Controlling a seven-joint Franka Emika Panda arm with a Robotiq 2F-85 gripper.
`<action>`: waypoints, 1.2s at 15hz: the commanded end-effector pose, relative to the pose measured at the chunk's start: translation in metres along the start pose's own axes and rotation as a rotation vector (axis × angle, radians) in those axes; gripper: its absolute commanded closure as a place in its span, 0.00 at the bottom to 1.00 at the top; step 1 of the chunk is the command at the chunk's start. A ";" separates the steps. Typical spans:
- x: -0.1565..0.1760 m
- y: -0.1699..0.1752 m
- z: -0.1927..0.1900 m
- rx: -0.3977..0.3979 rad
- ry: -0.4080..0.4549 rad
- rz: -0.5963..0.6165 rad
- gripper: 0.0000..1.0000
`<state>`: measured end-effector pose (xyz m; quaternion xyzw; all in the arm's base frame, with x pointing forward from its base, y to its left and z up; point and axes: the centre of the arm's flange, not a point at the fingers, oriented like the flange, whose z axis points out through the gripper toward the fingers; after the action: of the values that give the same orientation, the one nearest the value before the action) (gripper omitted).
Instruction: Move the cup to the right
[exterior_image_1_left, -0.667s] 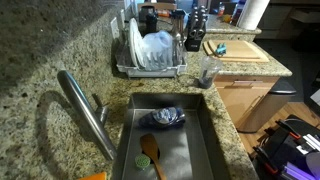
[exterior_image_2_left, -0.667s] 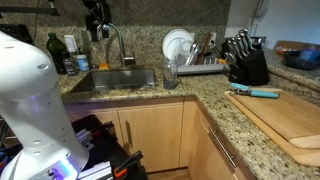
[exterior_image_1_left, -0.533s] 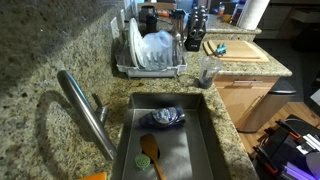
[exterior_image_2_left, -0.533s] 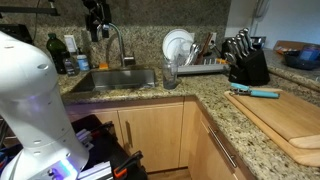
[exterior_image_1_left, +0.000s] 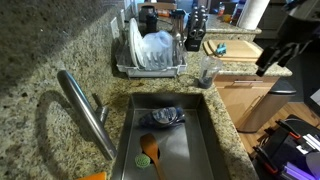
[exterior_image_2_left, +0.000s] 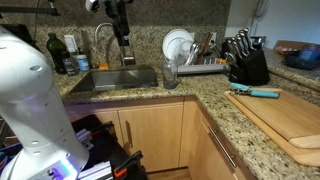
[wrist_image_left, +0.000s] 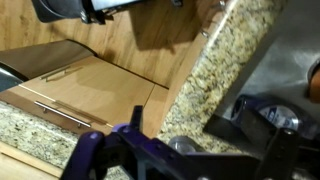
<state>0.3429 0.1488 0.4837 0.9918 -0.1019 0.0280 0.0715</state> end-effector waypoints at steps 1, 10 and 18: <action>0.080 -0.041 0.017 0.023 0.021 0.148 0.00; 0.131 -0.053 0.029 0.111 0.269 0.291 0.00; 0.135 -0.040 0.034 0.139 0.324 0.255 0.00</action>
<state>0.4785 0.1664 0.4605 0.9495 -0.2398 0.2020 0.0083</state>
